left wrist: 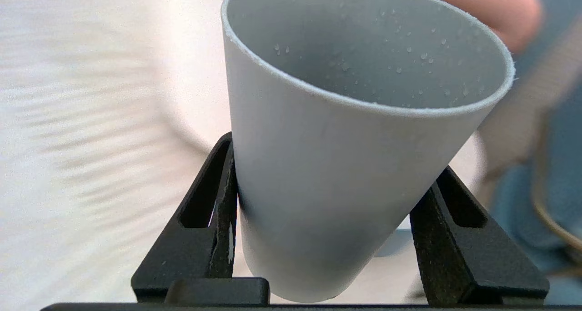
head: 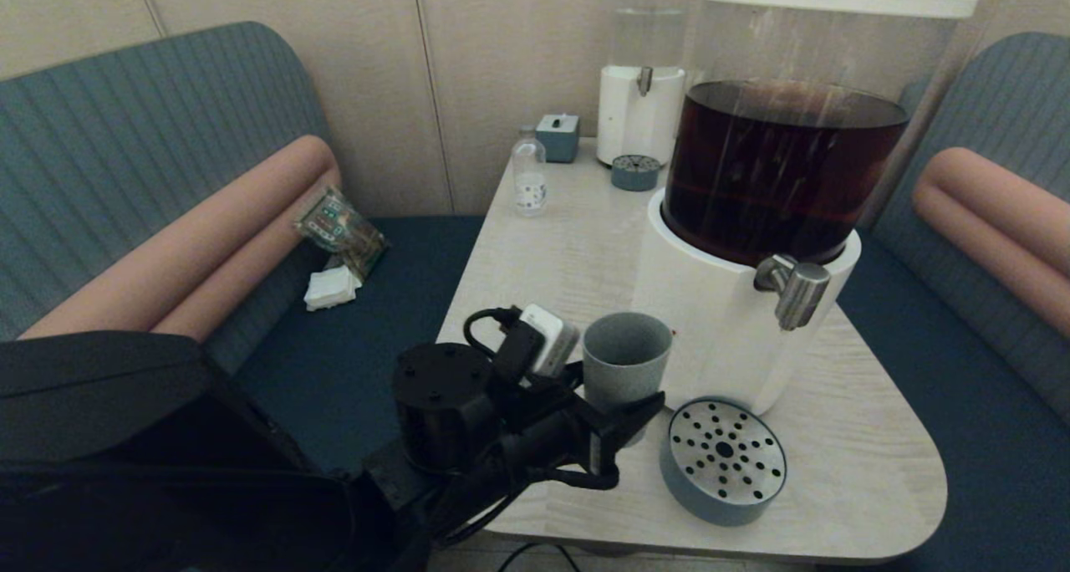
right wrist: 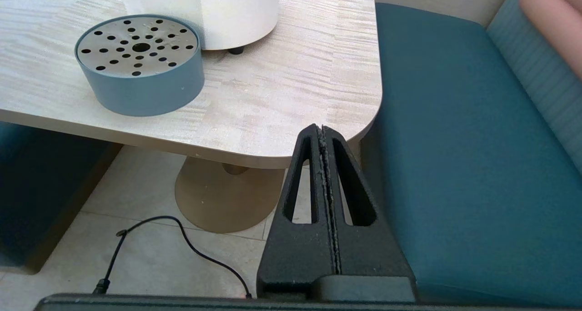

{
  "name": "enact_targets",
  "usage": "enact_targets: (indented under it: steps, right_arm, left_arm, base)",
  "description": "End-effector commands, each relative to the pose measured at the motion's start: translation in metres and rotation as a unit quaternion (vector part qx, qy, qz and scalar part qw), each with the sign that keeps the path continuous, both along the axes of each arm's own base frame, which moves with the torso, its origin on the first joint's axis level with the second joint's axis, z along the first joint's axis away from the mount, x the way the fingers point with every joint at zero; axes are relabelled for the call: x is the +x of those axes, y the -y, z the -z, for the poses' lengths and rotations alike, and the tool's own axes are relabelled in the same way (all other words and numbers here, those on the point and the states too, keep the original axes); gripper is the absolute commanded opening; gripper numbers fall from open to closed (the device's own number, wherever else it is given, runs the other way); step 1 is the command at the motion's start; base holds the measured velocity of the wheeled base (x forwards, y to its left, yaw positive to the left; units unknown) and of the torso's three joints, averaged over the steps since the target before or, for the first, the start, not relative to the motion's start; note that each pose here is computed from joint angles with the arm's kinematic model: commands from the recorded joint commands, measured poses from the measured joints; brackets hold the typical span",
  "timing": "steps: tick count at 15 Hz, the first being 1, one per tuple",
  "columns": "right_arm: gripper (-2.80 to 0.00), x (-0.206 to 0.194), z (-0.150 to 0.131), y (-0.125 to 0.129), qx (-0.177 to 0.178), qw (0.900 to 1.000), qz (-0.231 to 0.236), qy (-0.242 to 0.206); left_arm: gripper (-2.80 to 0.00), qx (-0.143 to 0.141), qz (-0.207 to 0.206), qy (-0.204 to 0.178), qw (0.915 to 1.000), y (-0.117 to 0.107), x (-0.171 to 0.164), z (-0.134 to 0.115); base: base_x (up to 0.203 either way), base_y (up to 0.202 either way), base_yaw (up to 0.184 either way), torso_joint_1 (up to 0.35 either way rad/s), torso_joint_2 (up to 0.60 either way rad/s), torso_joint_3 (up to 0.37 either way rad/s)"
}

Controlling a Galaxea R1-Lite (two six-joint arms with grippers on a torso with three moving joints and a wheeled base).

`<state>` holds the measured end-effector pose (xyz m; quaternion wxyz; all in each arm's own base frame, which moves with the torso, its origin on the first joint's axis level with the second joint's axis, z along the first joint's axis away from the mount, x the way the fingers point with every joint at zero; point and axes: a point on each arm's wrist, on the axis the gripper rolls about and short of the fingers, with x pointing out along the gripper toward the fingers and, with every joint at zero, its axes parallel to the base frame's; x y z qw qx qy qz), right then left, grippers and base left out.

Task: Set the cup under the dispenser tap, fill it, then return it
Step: Place the cup next to the water dispenser

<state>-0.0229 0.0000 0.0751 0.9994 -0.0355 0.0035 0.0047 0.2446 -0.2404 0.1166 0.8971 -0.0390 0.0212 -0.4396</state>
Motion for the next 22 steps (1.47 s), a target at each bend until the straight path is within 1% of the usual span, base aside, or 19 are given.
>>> enact_targets:
  steps: [1,4,7,9,13,15,19,22]
  right_arm:
    - [-2.80,0.000,0.000,0.000,-0.001,1.000,-0.001,0.001]
    - [-2.80,0.000,0.000,0.000,0.000,1.000,-0.001,0.001]
    - [-2.80,0.000,0.000,0.000,-0.001,1.000,0.000,0.001]
    - [-2.80,0.000,0.000,0.000,-0.001,1.000,0.000,0.001]
    - [-2.80,0.000,0.000,0.000,-0.001,1.000,0.000,0.001]
    - [-2.80,0.000,0.000,0.000,-0.001,1.000,-0.001,0.001]
    - [-2.80,0.000,0.000,0.000,-0.001,1.000,-0.001,0.001]
    - [-2.80,0.000,0.000,0.000,-0.001,1.000,-0.001,0.001]
  left_arm:
    - [-2.80,-0.010,-0.042,0.011,0.9990,-0.029,0.010,-0.012]
    - [-2.80,-0.005,-0.114,0.010,0.9934,-0.068,0.041,-0.009]
    - [-2.80,-0.004,-0.148,0.009,0.9889,-0.082,0.068,0.006]
    - [-2.80,-0.001,-0.158,0.005,0.9874,-0.081,0.087,0.021]
    - [-2.80,-0.011,-0.168,0.012,0.9857,-0.072,0.125,0.045]
    - [-2.80,-0.014,-0.174,0.010,0.9846,-0.071,0.139,0.057]
    - [-2.80,-0.014,-0.183,0.010,0.9829,-0.070,0.158,0.076]
    - [-2.80,-0.010,-0.192,0.004,0.9814,-0.074,0.163,0.086]
  base:
    - [0.000,0.000,0.000,0.000,0.00,0.000]
    - [0.000,0.000,0.000,0.000,0.00,0.000]
    - [0.000,0.000,0.000,0.000,0.00,0.000]
    - [0.000,0.000,0.000,0.000,0.00,0.000]
    - [0.000,0.000,0.000,0.000,0.00,0.000]
    - [0.000,0.000,0.000,0.000,0.00,0.000]
    - [0.000,0.000,0.000,0.000,0.00,0.000]
    - [0.000,0.000,0.000,0.000,0.00,0.000]
